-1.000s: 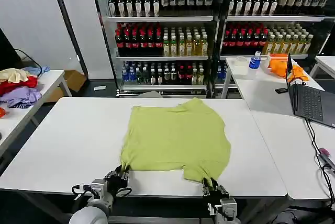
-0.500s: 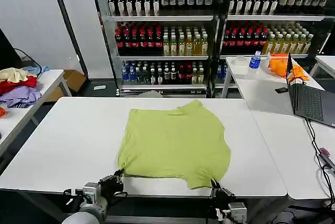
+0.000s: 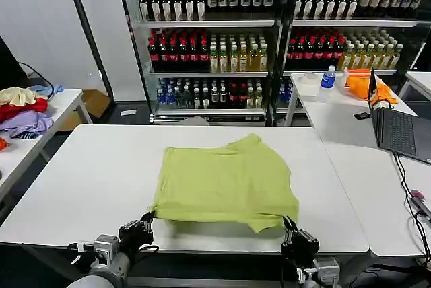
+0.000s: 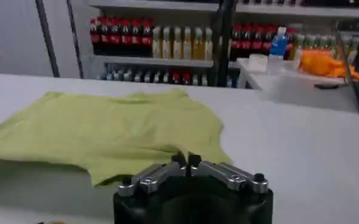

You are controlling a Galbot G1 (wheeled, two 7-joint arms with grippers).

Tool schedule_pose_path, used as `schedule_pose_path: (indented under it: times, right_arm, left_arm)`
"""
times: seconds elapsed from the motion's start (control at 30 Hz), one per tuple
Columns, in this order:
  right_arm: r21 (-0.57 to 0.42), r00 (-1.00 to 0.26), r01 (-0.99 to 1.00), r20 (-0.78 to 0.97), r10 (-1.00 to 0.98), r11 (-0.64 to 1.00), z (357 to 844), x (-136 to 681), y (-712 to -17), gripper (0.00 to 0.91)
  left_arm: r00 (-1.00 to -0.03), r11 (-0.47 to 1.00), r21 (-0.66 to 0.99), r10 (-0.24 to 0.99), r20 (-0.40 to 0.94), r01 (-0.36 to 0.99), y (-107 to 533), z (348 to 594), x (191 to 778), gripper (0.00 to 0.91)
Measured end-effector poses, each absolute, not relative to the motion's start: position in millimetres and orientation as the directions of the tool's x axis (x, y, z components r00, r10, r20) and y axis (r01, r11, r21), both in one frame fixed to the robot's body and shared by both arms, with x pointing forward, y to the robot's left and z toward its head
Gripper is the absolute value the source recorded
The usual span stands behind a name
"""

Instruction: Fold and organize the clothes.

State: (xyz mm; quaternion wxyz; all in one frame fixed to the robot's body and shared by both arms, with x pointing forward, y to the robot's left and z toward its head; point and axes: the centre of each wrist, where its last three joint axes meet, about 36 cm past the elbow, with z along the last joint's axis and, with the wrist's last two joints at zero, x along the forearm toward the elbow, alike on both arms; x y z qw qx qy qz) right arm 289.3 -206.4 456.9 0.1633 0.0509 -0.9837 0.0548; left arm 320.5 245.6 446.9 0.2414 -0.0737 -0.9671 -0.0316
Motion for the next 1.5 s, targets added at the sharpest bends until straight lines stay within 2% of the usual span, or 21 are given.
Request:
schedule_pose_path:
  times: [0.87,0.9,0.93,0.97,1.5]
  right_arm:
    - [-0.278,-0.968,-0.148,0.235,-0.082,0.949,422,411,-207,0.0]
    - [-0.283,-0.968,-0.147,0.238,-0.08,0.948,421,413,-206,0.443]
    - [-0.289,-0.968,-0.147,0.24,-0.077,0.946,418,414,-206,0.846]
    - [-0.295,-0.967,-0.146,0.244,-0.073,0.944,416,415,-205,0.907]
    - [-0.297,-0.97,-0.124,0.235,-0.053,0.947,409,408,-205,0.907]
  left_arm:
    - [-0.887,0.98,0.108,0.104,0.449,0.17,238,412,398,0.03]
    - [-0.887,0.979,0.11,0.104,0.451,0.171,238,411,399,0.252]
    - [-0.886,0.979,0.111,0.104,0.452,0.171,237,410,400,0.443]
    - [-0.885,0.979,0.111,0.104,0.453,0.172,236,409,401,0.897]
    - [-0.898,0.982,0.115,0.085,0.432,0.148,239,406,401,0.907]
